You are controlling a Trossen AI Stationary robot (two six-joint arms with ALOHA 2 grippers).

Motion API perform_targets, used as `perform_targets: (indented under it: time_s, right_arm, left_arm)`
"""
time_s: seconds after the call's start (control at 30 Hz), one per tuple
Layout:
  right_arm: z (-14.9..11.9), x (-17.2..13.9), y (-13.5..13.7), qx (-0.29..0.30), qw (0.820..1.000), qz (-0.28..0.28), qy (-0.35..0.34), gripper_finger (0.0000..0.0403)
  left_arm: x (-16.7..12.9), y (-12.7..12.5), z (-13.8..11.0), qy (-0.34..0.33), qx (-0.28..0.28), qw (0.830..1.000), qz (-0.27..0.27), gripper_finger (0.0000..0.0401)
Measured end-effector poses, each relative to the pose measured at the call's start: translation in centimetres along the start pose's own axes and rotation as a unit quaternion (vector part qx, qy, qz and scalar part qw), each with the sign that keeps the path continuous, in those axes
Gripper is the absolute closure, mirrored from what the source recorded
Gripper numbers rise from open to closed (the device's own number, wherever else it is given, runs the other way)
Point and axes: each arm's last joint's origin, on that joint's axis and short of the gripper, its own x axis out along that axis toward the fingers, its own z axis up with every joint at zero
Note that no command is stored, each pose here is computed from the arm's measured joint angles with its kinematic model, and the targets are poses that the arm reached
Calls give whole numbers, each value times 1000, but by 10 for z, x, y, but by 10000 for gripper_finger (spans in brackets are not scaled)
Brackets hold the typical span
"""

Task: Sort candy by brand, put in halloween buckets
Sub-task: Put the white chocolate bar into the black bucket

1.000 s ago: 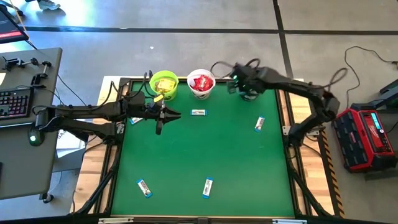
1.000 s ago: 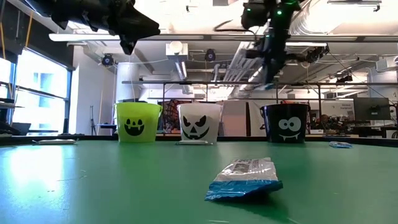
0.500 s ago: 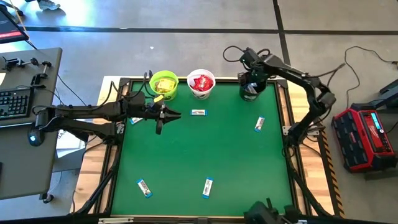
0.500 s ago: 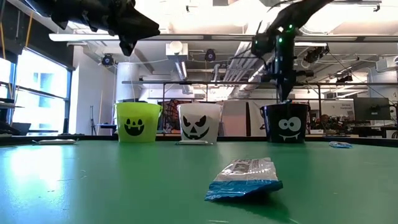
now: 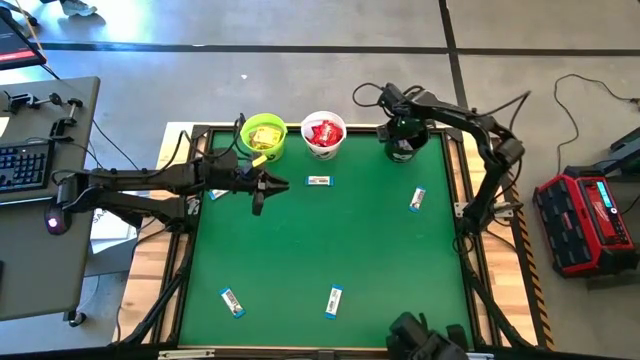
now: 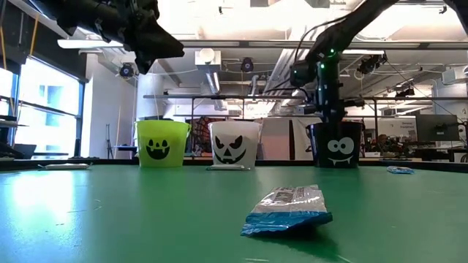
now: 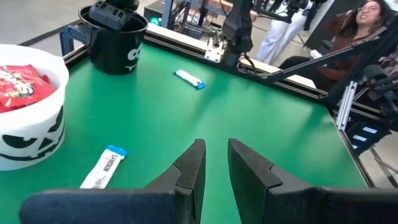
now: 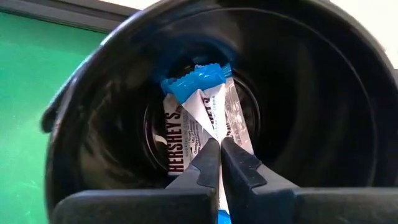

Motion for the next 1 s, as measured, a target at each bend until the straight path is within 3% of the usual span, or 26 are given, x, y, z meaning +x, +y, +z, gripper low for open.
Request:
perform_targets:
  time_s: [0.17,0.3,0.5,0.73,0.87,1.0]
  right_arm:
    - [2,2,-3,15,1000,-2,2,403]
    - [0,2,-4,-10,1000,2,16,385]
    - [-4,-10,-9,-23,999,-4,32,297]
    - [-6,-69,-22,-34,999,24,-24,220]
    - [-23,-106,-23,-55,994,74,-64,232]
    - [-42,-132,-16,-72,986,110,-108,307]
  left_arm:
    - [0,1,0,-1,-1,1000,2,343]
    - [0,1,0,-1,-2,1000,1,344]
    - [0,1,0,-1,-6,1000,4,344]
    - [-2,1,-2,23,-26,999,11,344]
    - [-7,0,4,76,-1,997,23,344]
    - [-17,0,11,133,19,990,39,353]
